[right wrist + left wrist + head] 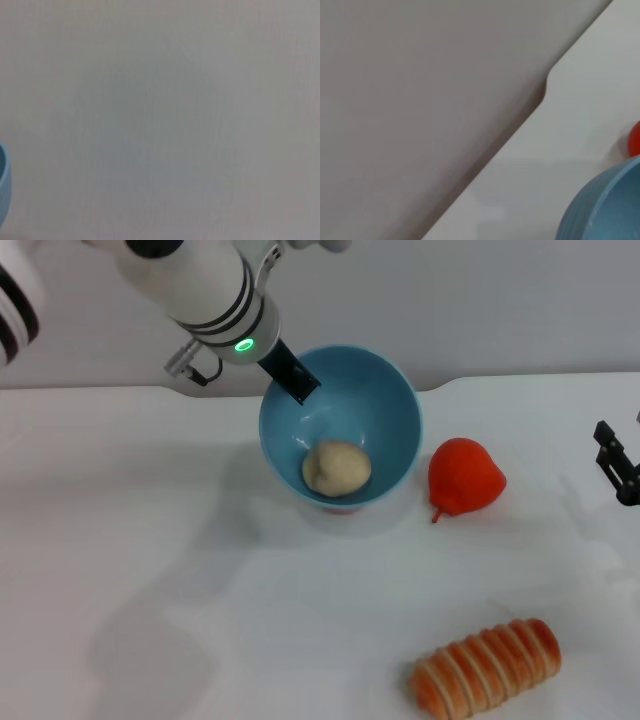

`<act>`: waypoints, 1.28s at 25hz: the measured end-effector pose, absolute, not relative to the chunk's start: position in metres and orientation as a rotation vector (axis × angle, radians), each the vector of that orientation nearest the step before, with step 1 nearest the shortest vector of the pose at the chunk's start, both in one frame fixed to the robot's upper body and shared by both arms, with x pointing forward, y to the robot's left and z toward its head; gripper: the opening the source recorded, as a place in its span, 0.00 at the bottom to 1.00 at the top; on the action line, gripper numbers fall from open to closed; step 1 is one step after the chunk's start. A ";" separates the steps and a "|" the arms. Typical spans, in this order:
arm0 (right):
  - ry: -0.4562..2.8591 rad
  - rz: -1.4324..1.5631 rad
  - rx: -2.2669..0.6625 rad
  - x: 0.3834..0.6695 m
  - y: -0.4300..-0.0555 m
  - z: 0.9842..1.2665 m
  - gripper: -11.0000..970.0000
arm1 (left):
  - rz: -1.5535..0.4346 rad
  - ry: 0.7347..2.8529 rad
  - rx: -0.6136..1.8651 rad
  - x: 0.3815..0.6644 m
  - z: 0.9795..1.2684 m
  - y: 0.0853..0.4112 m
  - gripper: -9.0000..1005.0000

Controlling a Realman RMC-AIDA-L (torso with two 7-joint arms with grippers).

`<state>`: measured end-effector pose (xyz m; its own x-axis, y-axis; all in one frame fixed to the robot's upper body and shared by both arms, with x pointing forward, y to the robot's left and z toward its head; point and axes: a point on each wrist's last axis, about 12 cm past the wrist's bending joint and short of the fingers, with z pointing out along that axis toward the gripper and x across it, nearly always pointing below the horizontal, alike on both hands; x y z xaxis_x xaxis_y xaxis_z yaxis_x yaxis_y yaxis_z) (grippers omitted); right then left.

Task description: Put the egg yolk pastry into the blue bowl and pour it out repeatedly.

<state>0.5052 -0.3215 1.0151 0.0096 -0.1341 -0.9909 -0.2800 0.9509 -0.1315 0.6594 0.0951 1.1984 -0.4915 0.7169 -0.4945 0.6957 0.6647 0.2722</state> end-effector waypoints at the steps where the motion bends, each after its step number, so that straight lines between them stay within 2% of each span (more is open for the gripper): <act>1: 1.569 0.122 -0.327 0.504 -0.321 1.014 0.50 | 0.047 2.301 1.097 0.658 1.201 0.093 0.01; 9: 1.598 0.144 -0.309 0.498 -0.317 1.007 0.50 | 0.046 2.269 1.126 0.655 1.219 0.072 0.01; 18: 1.605 0.141 -0.254 0.490 -0.319 1.003 0.50 | 0.041 2.028 1.155 0.650 1.238 0.049 0.01; 28: 1.605 0.150 -0.247 0.488 -0.317 1.002 0.50 | 0.033 1.745 1.175 0.641 1.244 0.022 0.01; 32: 1.599 0.153 -0.247 0.488 -0.317 1.003 0.50 | 0.005 1.603 1.150 0.636 1.242 0.021 0.01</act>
